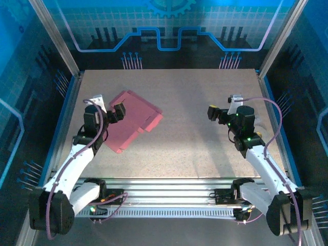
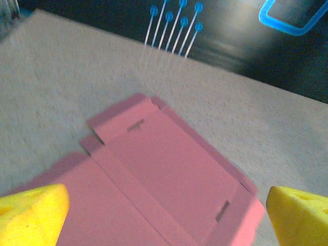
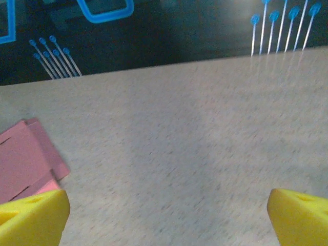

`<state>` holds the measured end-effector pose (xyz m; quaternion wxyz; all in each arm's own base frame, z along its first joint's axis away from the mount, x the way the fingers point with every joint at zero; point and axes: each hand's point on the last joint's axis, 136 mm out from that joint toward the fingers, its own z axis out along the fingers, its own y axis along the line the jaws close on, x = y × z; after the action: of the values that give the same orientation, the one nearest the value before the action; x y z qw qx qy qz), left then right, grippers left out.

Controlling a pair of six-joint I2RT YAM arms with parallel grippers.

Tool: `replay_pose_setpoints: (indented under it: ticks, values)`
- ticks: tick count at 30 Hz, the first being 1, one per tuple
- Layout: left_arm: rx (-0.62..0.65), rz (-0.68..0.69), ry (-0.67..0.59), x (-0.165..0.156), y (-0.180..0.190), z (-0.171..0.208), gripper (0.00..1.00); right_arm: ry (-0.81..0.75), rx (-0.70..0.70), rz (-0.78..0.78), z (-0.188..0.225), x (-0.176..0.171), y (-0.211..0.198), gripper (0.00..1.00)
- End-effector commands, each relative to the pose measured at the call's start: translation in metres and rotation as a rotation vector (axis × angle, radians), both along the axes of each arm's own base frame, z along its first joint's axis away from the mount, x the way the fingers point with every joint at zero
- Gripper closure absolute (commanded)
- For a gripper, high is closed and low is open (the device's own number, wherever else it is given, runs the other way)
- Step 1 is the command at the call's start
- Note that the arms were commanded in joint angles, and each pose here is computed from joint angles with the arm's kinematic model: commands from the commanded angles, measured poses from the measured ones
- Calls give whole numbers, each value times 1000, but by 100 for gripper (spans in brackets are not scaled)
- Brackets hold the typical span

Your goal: Fold the paper box

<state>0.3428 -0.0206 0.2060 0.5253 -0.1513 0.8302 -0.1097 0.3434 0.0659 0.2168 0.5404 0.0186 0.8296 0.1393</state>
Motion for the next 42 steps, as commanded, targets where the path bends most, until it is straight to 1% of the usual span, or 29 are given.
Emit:
replay_pose_setpoints:
  ticks: [1, 3, 5, 8, 10, 13, 15, 19, 23, 26, 29, 34, 40, 42]
  values:
    - [-191, 0, 211, -36, -17, -31, 1, 176, 99, 16, -12, -23, 20, 0]
    - [-231, -22, 244, -46, -23, -34, 1, 182, 96, 32, -10, -26, 30, 0]
    - [-274, -12, 278, -56, -26, -36, 1, 184, 107, 66, -11, -28, 45, 0]
    - [-335, -20, 281, -62, -31, -38, 1, 246, 95, 143, -14, -39, 67, 0]
    - [-360, -42, 273, -63, -36, -36, 1, 286, 78, 133, -20, -45, 72, 0]
    - [-383, -20, 310, -66, -36, -44, 1, 326, 107, 119, -25, -55, 79, 0]
    - [-374, -28, 346, -67, -37, -49, 1, 347, 145, 123, -27, -60, 87, 0]
    - [-366, -37, 435, -64, -41, -67, 1, 373, 204, 186, -26, -70, 112, 0]
    - [-341, -62, 464, -55, -44, -85, 1, 393, 231, 237, -28, -74, 129, 0]
    - [-291, -26, 523, -50, -37, -101, 1, 407, 283, 289, -33, -77, 143, 0]
    - [-245, 13, 603, -43, -30, -117, 1, 438, 278, 332, -41, -82, 153, 0]
    - [-223, 17, 671, -31, -31, -136, 1, 464, 233, 355, -54, -90, 158, 0]
    - [-167, -11, 733, -24, -42, -152, 1, 468, 254, 340, -70, -97, 153, 0]
    - [-176, -20, 737, -22, -49, -157, 1, 475, 245, 342, -74, -99, 152, 0]
